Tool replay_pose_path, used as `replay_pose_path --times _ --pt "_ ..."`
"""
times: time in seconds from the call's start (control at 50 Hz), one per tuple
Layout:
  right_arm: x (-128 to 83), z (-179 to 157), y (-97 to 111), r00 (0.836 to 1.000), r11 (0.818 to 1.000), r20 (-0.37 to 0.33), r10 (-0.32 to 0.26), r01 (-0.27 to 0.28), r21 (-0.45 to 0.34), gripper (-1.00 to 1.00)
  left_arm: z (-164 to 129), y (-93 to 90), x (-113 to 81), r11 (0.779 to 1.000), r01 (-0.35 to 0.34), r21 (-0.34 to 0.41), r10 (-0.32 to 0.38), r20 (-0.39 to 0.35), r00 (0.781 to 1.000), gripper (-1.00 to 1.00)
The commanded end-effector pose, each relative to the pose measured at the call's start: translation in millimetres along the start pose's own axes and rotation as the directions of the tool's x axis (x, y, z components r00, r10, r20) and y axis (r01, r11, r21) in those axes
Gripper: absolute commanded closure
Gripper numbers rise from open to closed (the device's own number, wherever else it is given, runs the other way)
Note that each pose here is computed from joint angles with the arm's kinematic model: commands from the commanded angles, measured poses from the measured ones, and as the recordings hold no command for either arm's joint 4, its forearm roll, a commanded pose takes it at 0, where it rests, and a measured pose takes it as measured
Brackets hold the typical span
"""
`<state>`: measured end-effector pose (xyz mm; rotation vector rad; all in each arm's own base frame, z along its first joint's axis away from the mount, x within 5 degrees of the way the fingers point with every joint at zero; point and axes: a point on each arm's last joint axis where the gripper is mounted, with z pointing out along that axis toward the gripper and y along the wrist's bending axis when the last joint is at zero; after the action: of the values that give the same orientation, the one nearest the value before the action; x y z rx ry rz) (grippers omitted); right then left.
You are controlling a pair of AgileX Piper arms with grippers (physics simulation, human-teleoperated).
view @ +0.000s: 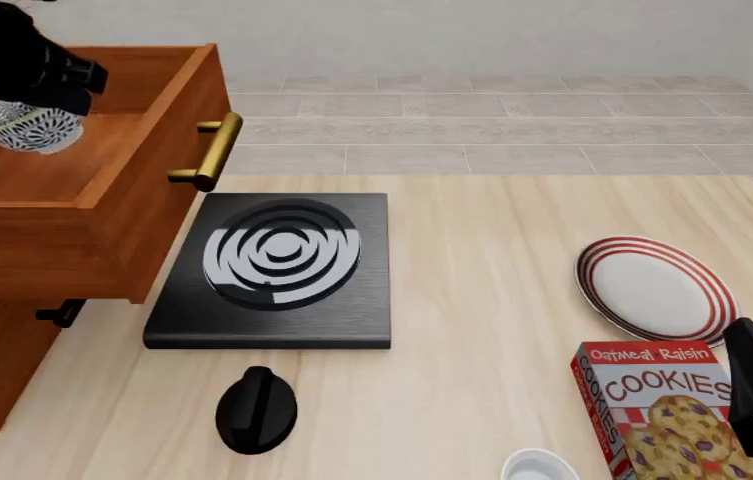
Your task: Pick the akita bowl in the top layer of the wooden cabinet and place it on the plate.
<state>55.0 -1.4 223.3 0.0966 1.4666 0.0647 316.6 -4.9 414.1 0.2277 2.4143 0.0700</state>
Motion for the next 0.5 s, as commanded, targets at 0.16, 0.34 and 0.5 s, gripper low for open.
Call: replay_pose_path --times 0.16,0.34,0.5 --pt "-1 0 0 1.0 1.0 0.001 0.0 0.0 0.001 -1.0 -19 -14.1 -13.1 1.0 -0.009 0.025 0.008 0.058 0.998 1.0" --pt "-1 0 0 1.0 1.0 0.002 0.002 -0.002 0.002 -1.0 -31 -17.4 -20.0 0.999 -0.022 0.031 0.019 0.084 0.996 1.0" --pt "-1 0 0 1.0 1.0 0.002 0.002 -0.002 0.002 -1.0 -48 -16.3 -29.1 0.999 -0.031 0.026 0.028 0.119 0.992 1.0"
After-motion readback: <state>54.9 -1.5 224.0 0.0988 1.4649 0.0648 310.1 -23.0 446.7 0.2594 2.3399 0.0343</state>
